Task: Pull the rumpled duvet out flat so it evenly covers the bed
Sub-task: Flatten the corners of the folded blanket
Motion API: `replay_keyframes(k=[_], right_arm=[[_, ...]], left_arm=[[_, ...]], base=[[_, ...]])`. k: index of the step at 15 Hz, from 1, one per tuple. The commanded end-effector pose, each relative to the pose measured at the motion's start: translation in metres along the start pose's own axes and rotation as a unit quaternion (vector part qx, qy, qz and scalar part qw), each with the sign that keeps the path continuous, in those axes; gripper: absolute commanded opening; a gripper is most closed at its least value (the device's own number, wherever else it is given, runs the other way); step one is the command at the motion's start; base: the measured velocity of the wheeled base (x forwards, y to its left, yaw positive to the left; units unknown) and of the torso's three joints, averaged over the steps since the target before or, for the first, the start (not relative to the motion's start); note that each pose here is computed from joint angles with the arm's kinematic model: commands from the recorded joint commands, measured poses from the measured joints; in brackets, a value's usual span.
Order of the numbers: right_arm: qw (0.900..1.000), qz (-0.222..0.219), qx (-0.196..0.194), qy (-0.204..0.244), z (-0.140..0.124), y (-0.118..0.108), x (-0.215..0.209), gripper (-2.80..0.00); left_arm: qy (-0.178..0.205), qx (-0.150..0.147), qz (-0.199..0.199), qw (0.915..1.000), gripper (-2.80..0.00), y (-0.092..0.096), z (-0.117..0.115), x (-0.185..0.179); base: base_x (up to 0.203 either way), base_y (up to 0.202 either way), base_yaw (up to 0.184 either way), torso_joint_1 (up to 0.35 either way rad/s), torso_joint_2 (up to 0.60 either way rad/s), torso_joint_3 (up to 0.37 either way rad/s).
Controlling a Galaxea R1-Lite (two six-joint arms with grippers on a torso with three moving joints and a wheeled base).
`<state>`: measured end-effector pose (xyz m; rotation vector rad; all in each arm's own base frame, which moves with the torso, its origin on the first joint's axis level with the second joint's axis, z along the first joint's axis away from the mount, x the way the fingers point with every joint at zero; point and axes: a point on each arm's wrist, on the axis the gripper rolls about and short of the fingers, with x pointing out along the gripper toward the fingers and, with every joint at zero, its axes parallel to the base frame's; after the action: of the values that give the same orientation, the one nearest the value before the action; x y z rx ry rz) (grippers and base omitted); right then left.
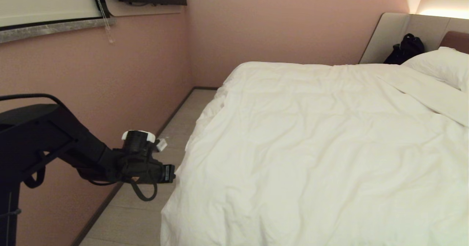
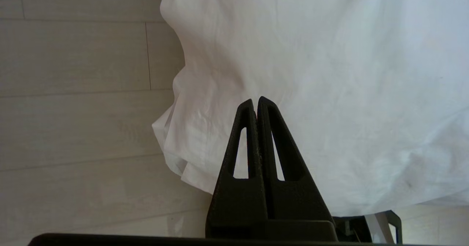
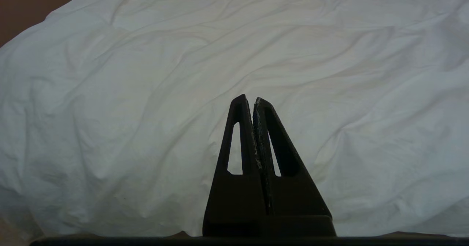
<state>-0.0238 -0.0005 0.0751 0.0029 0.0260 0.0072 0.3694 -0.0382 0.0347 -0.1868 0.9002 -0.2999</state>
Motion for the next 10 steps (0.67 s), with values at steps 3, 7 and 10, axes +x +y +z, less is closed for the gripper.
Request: replay_keyframes(k=[3,7,10], right_arm=[[1.000,0.000,0.000,-0.001,0.000,0.000,0.000,-2.80],[1.000,0.000,0.000,0.000,0.000,0.000,0.000,-2.80],[1.000,0.000,0.000,0.000,0.000,0.000,0.000,-2.80]], left_arm=[[0.008,0.006,0.000,0.9999,-2.80,0.003,0.004,0.011],[-0.001,0.020,-0.002,0.9998,-2.80,0.001,0.007,0.010],[-0.001,0.029,-0.010,0.9995,-2.80,-0.008,0.008,0.014]], base=[[0.000,0.000,0.000,0.000,0.00,0.000],[0.000,0.000,0.000,0.000,0.00,0.000],[0.000,0.000,0.000,0.000,0.00,0.000]])
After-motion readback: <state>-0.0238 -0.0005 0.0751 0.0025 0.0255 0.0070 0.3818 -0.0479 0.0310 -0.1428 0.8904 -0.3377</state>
